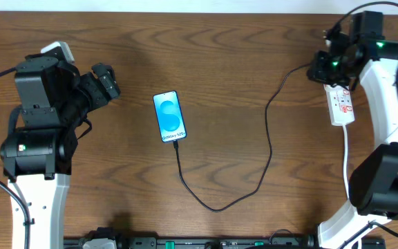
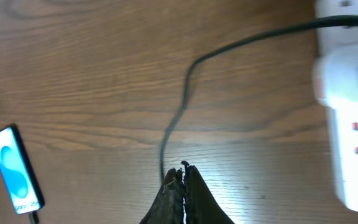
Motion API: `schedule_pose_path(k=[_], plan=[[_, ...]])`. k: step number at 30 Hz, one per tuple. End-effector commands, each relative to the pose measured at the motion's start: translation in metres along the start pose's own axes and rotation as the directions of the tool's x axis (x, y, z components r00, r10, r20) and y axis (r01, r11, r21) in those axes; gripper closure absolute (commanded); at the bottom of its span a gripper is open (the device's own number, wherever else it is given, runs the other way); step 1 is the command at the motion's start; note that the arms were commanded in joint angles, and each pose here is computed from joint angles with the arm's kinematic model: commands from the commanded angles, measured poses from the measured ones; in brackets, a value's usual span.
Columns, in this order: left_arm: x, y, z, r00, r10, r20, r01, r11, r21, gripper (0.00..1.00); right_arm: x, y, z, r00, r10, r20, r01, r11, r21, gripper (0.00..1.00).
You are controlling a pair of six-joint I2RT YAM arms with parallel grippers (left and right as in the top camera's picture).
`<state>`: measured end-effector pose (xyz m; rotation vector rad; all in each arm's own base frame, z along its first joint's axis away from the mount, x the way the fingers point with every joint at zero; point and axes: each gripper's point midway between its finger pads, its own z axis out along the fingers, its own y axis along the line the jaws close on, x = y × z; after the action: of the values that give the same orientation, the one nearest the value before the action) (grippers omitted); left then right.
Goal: Plug charger to phone and switch on socket
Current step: 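Move the right gripper to the white power strip at the right back, then position the right gripper over the orange switch beside the white plug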
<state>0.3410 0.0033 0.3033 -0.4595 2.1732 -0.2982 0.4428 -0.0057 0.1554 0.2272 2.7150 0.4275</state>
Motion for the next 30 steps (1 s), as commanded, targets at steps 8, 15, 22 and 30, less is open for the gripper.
schedule_pose_path(k=[8,15,22,30], plan=[[-0.001,0.006,0.001,1.000,0.000,0.004,0.001,1.000,-0.025,0.07,-0.006,-0.073,-0.025,0.992,0.118,0.044,-0.120,0.991,0.051,0.99],[-0.001,0.006,0.001,1.000,0.000,0.004,0.001,1.000,-0.025,0.07,-0.006,-0.117,-0.035,0.978,0.195,0.075,-0.201,0.976,0.081,0.99],[-0.001,0.006,0.001,1.000,0.000,0.004,0.001,1.000,-0.025,0.07,-0.009,-0.135,-0.023,0.970,0.231,0.078,-0.235,0.971,0.050,0.99],[-0.001,0.006,0.001,1.000,0.000,0.004,0.001,1.000,-0.025,0.07,-0.010,-0.156,0.000,0.965,0.254,0.068,-0.258,0.965,0.056,0.99]])
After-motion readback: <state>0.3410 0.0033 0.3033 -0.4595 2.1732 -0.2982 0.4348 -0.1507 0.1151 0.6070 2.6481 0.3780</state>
